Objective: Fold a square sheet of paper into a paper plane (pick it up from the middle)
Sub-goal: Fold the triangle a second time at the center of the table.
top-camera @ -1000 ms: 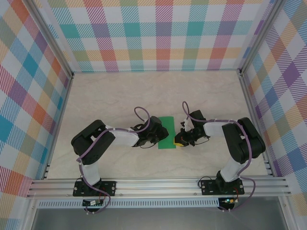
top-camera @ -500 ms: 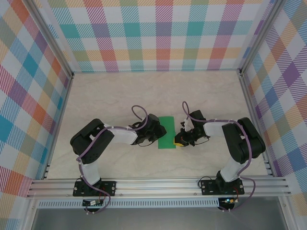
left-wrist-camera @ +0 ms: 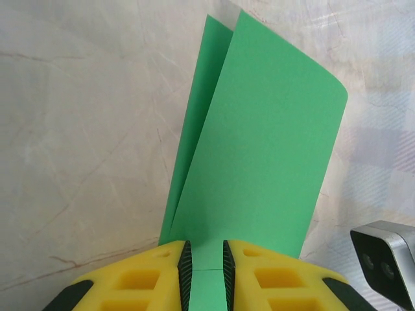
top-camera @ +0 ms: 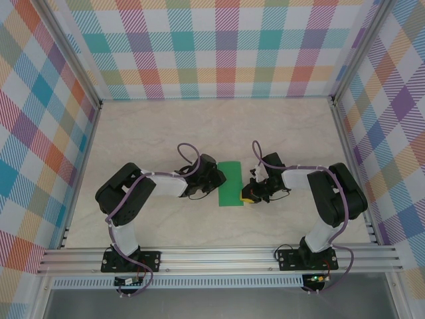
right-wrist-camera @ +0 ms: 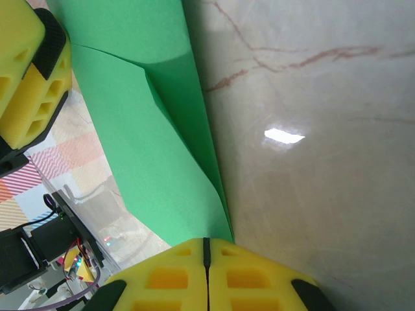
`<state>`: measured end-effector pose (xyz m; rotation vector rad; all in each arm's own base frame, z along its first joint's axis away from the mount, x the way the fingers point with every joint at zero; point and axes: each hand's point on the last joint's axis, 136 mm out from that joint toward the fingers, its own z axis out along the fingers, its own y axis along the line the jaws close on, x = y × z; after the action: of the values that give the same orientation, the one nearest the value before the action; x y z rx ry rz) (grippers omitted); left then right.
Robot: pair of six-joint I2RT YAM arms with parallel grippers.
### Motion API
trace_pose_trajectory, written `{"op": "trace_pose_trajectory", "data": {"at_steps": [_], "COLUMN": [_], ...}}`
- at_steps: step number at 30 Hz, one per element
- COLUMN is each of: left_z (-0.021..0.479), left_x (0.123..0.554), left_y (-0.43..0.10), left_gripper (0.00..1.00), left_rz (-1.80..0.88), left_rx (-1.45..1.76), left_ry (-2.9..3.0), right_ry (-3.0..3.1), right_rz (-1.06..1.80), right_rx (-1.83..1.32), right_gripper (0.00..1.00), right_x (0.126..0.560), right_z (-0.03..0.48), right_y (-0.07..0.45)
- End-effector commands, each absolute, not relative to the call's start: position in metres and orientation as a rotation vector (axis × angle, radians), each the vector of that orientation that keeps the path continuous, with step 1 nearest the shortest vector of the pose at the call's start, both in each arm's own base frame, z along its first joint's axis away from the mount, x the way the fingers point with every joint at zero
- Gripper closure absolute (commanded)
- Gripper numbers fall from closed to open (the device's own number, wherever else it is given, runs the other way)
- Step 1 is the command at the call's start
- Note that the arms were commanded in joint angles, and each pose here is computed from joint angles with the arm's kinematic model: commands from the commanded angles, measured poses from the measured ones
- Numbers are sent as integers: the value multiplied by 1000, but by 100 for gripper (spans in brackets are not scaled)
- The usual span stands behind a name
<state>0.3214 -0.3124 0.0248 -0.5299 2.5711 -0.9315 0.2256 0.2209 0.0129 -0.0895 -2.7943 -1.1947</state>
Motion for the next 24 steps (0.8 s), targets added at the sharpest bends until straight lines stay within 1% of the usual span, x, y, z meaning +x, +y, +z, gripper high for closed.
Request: {"op": "trace_pose_trajectory", "data": {"at_steps": [1, 10, 16, 19, 24], "left_z": [10, 49, 72, 72, 52], "left_x": [332, 338, 328, 321, 313], "left_y": [-276, -284, -308, -324, -344], "left_gripper": [77, 75, 75, 76, 76], "left_rz": [-753, -830, -954, -989, -1059], "left_rx": [-580, -505, -384, -315, -271], "left_ry": [2583, 2530, 2519, 2534, 2580], "right_ry": [-2816, -2816, -2815, -2818, -2821], "right_rz": [-985, -993, -999, -996, -1002], "right_rx": [-126, -120, -116, -116, -115], "right_gripper": [94, 94, 93, 93, 93], "right_x": [206, 206, 206, 206, 208], "right_z": [-22, -22, -21, -21, -19], "right_y": [201, 202, 203, 203, 203]}}
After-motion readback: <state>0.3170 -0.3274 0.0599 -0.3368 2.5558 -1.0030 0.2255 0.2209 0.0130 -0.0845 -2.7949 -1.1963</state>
